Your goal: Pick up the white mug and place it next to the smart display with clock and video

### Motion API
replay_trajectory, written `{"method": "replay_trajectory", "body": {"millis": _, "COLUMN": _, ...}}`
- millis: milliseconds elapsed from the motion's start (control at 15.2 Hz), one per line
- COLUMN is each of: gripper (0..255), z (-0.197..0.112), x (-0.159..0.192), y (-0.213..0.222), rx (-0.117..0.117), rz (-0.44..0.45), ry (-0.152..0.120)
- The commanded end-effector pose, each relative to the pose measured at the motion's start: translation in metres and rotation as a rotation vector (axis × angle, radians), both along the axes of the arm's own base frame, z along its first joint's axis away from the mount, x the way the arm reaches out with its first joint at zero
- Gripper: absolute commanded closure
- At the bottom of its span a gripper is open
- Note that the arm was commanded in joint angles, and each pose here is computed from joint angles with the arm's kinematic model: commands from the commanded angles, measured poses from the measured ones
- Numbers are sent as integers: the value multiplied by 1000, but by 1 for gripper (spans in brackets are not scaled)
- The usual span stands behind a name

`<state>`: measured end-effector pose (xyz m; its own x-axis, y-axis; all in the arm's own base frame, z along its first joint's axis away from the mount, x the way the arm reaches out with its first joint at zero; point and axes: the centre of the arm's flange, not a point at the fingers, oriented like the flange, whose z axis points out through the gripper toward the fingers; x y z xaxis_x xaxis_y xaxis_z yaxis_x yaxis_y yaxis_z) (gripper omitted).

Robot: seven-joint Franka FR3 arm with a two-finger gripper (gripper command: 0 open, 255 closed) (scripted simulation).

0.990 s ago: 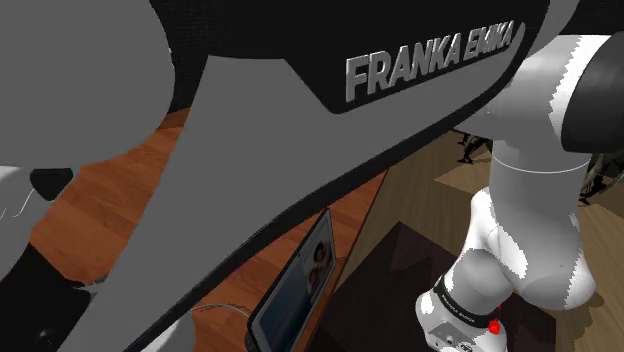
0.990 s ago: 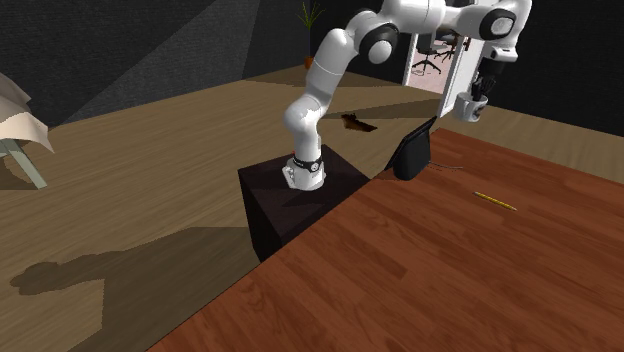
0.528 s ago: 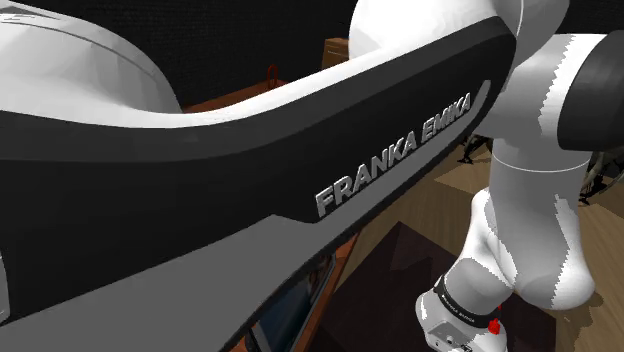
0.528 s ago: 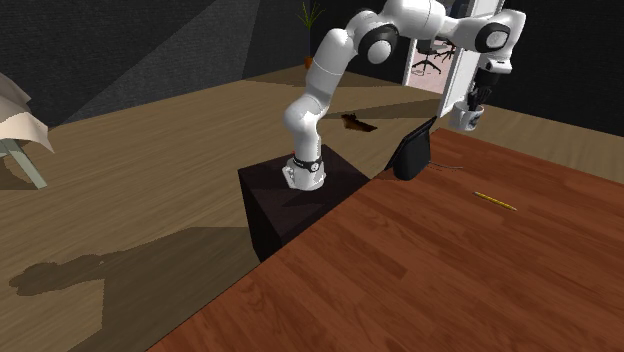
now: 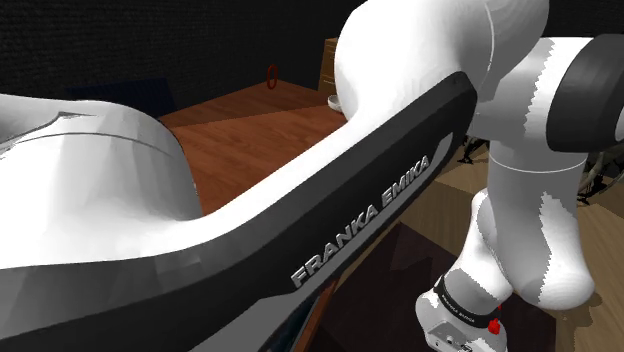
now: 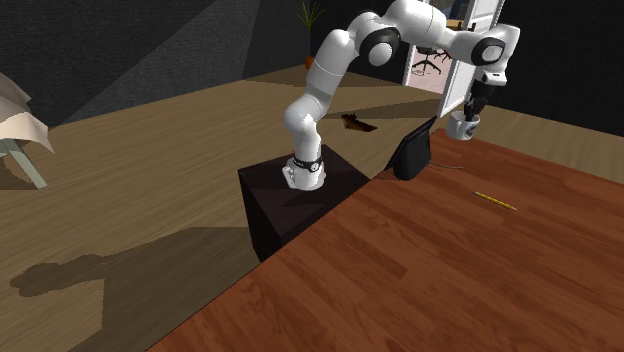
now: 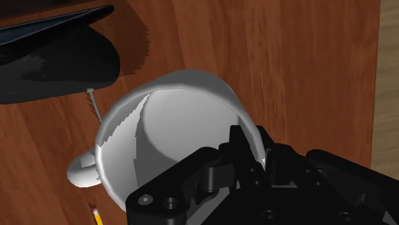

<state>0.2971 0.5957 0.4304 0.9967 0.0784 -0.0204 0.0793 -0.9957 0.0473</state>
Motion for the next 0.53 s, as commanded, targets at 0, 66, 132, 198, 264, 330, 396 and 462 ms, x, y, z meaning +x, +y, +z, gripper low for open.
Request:
{"method": "replay_trajectory", "body": {"millis": 0, "gripper": 255, "z": -12, "x": 0, "y": 0, "rx": 0, "rz": 0, "ry": 0}}
{"method": "replay_trajectory", "body": {"millis": 66, "gripper": 255, "z": -17, "x": 0, "y": 0, "rx": 0, "rz": 0, "ry": 0}}
{"method": "replay_trajectory", "body": {"millis": 132, "gripper": 255, "z": -22, "x": 0, "y": 0, "rx": 0, "rz": 0, "ry": 0}}
{"method": "replay_trajectory", "body": {"millis": 198, "gripper": 255, "z": -28, "x": 0, "y": 0, "rx": 0, "rz": 0, "ry": 0}}
{"method": "replay_trajectory", "body": {"millis": 264, "gripper": 255, "z": -33, "x": 0, "y": 0, "rx": 0, "rz": 0, "ry": 0}}
{"method": "replay_trajectory", "body": {"millis": 330, "gripper": 255, "z": -38, "x": 0, "y": 0, "rx": 0, "rz": 0, "ry": 0}}
{"method": "replay_trajectory", "body": {"millis": 396, "gripper": 255, "z": -44, "x": 0, "y": 0, "rx": 0, "rz": 0, "ry": 0}}
{"method": "replay_trajectory", "body": {"millis": 462, "gripper": 255, "z": -49, "x": 0, "y": 0, "rx": 0, "rz": 0, "ry": 0}}
